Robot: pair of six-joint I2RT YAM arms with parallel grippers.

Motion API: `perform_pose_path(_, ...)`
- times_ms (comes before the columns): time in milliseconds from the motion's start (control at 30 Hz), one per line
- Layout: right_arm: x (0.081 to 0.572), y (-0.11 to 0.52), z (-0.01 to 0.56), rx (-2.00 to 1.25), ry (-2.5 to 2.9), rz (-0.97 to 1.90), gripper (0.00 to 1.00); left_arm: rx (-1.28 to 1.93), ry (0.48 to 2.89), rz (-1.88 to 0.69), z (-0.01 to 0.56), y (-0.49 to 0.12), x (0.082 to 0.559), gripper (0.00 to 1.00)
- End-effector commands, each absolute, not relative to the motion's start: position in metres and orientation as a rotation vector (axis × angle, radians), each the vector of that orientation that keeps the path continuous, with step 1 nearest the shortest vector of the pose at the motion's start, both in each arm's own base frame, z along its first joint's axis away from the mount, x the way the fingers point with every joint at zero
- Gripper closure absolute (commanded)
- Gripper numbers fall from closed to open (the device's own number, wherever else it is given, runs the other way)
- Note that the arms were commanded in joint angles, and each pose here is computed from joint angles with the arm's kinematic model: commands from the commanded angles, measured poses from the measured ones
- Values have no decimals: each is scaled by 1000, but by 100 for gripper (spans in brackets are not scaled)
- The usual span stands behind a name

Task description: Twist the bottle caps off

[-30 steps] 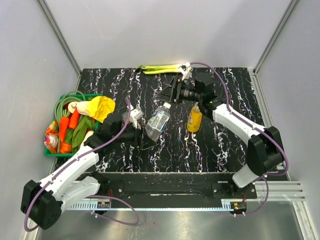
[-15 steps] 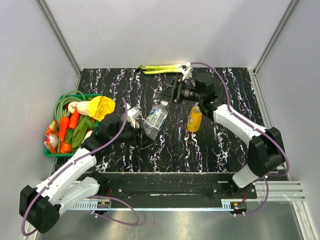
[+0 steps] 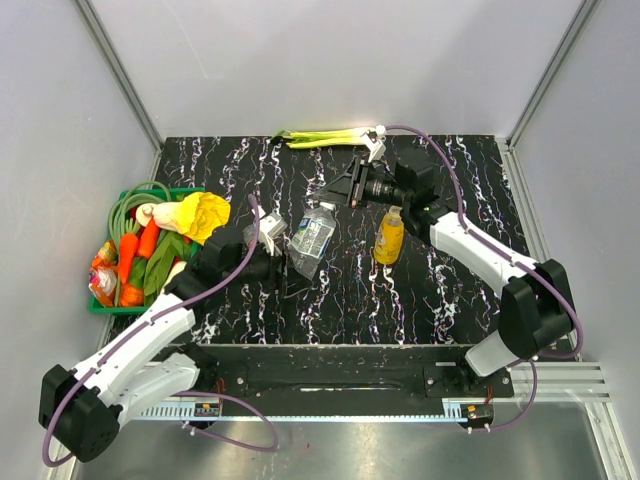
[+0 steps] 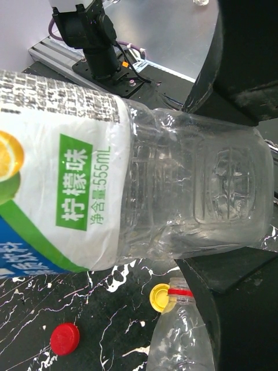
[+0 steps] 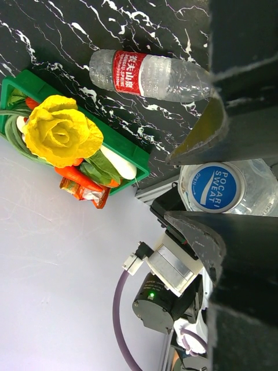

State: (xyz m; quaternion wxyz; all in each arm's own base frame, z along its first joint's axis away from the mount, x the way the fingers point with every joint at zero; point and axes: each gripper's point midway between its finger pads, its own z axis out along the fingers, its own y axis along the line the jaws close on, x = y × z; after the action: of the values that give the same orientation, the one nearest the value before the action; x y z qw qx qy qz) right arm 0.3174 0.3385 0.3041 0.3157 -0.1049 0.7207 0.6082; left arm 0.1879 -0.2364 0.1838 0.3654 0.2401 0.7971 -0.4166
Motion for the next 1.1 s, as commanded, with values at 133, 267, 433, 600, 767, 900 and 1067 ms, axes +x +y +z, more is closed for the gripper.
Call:
perform_pose_path(133, 298, 334, 332, -368, 1818, 1604, 100, 570, 1927, -1047, 221, -241, 209, 15)
perform_pose_path(267, 297, 332, 336, -382, 1812, 1585, 100, 591, 1894, -1089, 234, -249, 210, 2)
perform_pose_path(433, 297, 331, 336, -386, 1811, 1573, 100, 640, 1907, -1163, 241, -263, 211, 1)
perform_pose_path(600, 298, 330, 337, -375, 1813, 1560, 100, 664, 1929, -1177, 236, -269, 215, 9)
perform_pose_path(767, 301, 327, 339, -340, 1810, 1541, 100, 672, 1956, -1175, 229, -269, 213, 28)
perform_pose_path(900, 303, 327, 342, -332, 1798, 1530, 94, 670, 1971, -1157, 224, -266, 211, 44)
perform_pose_path(1067, 305, 329, 347, -352, 1784, 1536, 62, 640, 1973, -1062, 228, -255, 217, 49)
